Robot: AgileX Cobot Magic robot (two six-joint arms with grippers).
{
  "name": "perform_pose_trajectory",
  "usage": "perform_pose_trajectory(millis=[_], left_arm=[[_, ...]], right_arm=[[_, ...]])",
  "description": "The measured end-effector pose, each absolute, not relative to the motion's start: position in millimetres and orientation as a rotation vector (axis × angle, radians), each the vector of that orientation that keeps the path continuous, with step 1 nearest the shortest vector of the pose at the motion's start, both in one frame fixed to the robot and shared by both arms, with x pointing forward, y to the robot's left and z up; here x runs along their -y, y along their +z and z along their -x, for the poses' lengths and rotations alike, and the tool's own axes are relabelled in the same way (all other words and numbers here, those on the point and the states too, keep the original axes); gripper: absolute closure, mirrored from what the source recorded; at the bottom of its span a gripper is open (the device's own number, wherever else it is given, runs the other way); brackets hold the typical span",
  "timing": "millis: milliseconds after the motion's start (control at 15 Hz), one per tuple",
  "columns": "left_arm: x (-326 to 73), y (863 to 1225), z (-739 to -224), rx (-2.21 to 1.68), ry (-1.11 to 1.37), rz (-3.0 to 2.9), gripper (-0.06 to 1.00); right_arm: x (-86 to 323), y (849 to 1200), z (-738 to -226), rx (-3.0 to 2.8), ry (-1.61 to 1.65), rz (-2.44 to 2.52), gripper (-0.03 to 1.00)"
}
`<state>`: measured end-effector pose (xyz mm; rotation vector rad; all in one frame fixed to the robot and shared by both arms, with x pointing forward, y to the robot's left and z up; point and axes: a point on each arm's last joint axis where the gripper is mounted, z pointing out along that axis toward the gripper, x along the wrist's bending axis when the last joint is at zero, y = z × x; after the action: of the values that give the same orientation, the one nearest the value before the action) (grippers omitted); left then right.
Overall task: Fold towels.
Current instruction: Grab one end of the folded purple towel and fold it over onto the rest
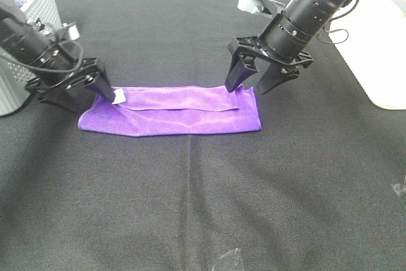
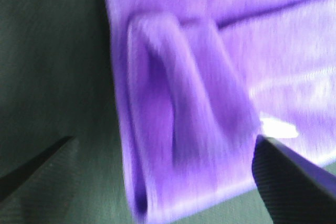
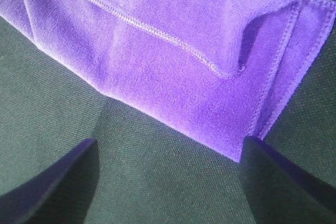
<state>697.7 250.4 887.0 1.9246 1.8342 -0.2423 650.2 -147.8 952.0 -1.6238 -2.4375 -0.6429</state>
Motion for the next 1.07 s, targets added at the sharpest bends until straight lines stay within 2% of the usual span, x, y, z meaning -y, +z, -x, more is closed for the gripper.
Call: perform_pose_trajectory(millis=[667, 800, 933, 1067], left_arm=[[-245.1, 875.6, -700.4, -1.806, -0.375, -1.978, 0.16], [-234.0, 875.1, -698.5, -1.78, -0.382, -2.014, 0.22], [-215.8, 873.3, -695.9, -1.744, -0.392, -2.051, 0.31], [-207.7, 869.6, -694.6, -1.733, -0.399, -2.066, 0.48]], right_arm=[[148.6, 951.5, -648.9, 2.444, -0.619, 1.612, 0.25], [148.6, 951.4, -647.9, 2.441, -0.608, 1.606, 0.25], [148.6, 951.3, -646.7, 2.434, -0.594, 1.6, 0.25], [148.6, 951.2, -645.7, 2.43, -0.584, 1.595, 0.25]])
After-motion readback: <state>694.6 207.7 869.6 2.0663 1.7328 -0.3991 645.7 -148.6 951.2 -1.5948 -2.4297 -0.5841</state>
